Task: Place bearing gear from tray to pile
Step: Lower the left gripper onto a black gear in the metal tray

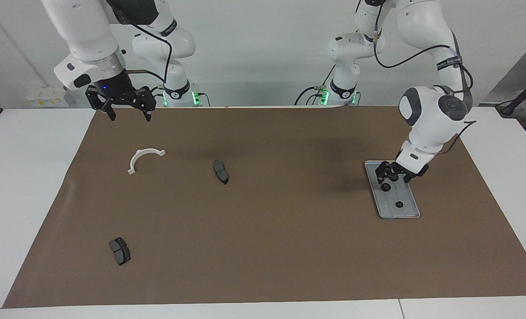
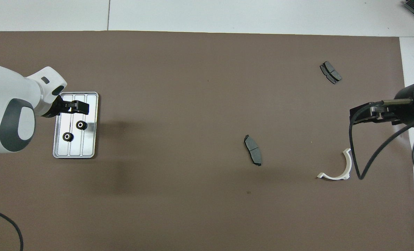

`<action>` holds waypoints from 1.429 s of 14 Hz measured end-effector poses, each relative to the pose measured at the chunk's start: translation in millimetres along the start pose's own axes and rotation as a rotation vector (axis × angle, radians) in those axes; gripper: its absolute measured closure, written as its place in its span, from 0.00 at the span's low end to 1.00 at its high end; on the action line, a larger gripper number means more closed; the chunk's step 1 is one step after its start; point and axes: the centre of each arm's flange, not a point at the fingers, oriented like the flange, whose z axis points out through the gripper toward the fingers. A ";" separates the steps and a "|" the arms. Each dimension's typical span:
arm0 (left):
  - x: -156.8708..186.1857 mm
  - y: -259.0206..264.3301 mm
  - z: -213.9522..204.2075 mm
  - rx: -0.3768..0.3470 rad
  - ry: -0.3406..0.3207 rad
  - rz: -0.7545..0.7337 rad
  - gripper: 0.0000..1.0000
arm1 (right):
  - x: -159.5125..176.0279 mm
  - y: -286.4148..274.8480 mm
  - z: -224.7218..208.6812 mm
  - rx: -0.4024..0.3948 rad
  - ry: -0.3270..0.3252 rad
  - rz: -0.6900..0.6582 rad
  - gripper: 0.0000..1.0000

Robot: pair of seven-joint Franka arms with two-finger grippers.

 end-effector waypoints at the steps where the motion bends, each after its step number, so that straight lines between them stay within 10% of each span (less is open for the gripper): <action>1: 2.1 -11.1 6.4 -0.002 0.010 0.005 0.00 | 0.0 0.0 0.0 0.000 0.000 0.000 0.00; 20: 25.3 -45.2 51.6 -0.012 0.113 0.082 0.00 | 0.0 0.0 0.0 0.000 0.000 0.000 0.00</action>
